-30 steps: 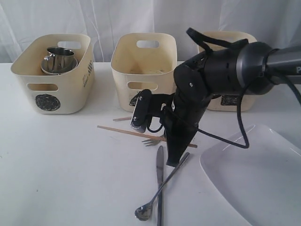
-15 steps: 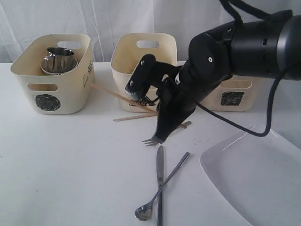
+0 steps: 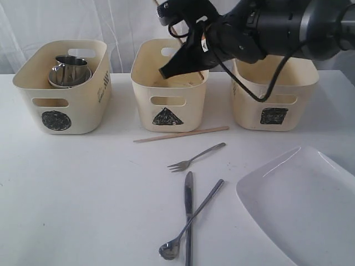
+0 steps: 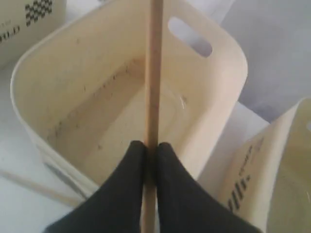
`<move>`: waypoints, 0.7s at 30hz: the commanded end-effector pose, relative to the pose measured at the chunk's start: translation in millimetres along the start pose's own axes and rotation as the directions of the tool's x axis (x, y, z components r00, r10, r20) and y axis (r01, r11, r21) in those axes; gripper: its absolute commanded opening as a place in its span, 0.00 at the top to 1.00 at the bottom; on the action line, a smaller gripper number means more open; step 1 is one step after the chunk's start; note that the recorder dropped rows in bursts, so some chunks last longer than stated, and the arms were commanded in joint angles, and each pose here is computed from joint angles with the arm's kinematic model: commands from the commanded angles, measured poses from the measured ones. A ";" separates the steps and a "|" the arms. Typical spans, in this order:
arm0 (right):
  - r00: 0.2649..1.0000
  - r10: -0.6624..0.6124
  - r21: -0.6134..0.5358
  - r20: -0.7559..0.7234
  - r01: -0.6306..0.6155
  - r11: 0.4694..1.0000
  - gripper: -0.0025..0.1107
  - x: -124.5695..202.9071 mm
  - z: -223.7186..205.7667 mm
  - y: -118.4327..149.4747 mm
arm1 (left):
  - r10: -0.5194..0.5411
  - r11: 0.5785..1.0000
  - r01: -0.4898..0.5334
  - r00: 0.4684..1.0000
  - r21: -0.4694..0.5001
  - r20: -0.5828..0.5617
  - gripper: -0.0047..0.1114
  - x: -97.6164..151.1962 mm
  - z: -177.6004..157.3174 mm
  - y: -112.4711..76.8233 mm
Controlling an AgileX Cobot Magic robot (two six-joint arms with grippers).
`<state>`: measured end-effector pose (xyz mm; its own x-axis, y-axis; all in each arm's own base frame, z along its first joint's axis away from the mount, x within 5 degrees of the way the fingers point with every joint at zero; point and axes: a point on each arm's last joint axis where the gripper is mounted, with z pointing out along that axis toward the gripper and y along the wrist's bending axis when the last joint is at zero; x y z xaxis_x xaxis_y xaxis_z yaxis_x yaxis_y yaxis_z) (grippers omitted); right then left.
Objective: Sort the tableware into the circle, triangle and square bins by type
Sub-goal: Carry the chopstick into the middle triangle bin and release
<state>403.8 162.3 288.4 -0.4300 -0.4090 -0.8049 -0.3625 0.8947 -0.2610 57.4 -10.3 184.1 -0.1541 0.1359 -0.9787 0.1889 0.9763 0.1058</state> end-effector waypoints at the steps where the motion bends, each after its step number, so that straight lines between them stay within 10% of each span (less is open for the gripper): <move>1: 0.986 0.085 -0.044 0.146 -0.080 0.996 0.98 -18.1 19.6 0.7 | -0.011 1.000 0.011 1.000 0.000 0.005 0.71 0.4 -0.3 -0.1; 15: 0.974 0.189 -0.033 0.126 -0.186 0.982 0.97 -6.0 87.6 -9.1 | -0.011 1.000 0.011 1.000 0.000 0.005 0.71 0.4 -0.3 -0.1; 21: 0.966 0.230 -0.037 0.121 -0.227 0.973 0.54 -6.4 86.7 -8.7 | -0.011 1.000 0.011 1.000 0.000 0.005 0.71 0.4 -0.3 -0.1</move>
<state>480.5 176.2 245.4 -0.3994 -0.1835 -0.8982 -0.2992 0.9522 -0.0615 57.4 -10.3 184.1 -0.1541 0.1359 -0.9787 0.1889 0.9763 0.1058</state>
